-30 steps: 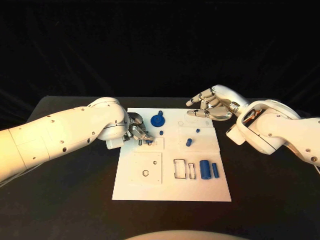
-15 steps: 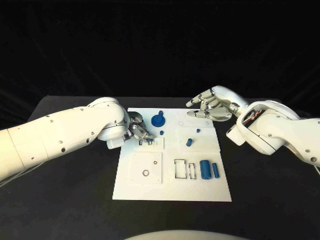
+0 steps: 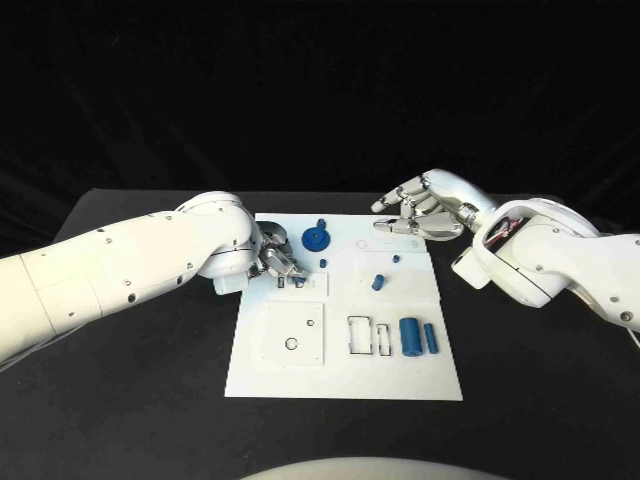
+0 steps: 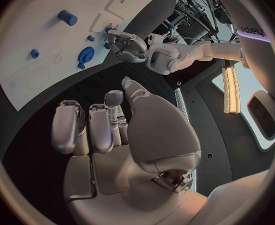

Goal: Assemble the parts on the task board

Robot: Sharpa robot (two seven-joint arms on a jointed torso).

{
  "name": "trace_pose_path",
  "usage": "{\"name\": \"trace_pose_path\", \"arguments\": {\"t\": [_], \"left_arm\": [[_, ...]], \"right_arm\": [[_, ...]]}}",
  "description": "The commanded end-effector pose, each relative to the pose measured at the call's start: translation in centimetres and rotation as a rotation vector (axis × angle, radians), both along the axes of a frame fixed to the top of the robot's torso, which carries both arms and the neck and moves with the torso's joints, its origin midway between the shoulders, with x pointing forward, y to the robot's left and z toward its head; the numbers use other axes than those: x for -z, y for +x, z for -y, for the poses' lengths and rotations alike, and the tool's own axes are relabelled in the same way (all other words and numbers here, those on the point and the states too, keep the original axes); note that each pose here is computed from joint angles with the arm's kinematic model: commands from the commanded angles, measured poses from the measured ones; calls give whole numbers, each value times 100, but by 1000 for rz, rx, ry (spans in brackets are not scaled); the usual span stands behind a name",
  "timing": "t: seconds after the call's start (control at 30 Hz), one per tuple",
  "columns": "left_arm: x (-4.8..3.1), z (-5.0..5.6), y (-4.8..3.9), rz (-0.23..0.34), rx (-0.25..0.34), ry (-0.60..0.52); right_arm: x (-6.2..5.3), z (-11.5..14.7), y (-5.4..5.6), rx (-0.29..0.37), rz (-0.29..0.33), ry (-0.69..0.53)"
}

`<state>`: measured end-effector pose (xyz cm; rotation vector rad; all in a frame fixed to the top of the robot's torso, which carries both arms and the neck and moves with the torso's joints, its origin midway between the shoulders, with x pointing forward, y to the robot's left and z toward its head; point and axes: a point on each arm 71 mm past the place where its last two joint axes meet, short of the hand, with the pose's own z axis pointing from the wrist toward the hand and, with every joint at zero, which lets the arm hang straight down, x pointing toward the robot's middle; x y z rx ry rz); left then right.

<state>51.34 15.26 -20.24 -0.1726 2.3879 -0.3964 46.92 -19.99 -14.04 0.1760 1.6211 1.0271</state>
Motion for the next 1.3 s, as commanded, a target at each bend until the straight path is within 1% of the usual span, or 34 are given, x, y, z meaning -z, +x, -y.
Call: {"name": "trace_pose_path", "arguments": {"t": [0.03,0.27,0.47,1.0,1.3], "left_arm": [[14,19,-26,-17,67,54],[21,4,-29,-23,84,70],[21,11,-40,-25,92,73],[13,-6,-27,-9,74,65],[34,58,-22,-14,83,70]], "right_arm": [[9,-16,-7,-16,-1,-10],[8,-19,-8,-18,3,-15],[11,-14,-2,-14,2,-17],[16,-12,-1,-15,-3,-20],[17,-10,-4,-15,-6,-19]]}}
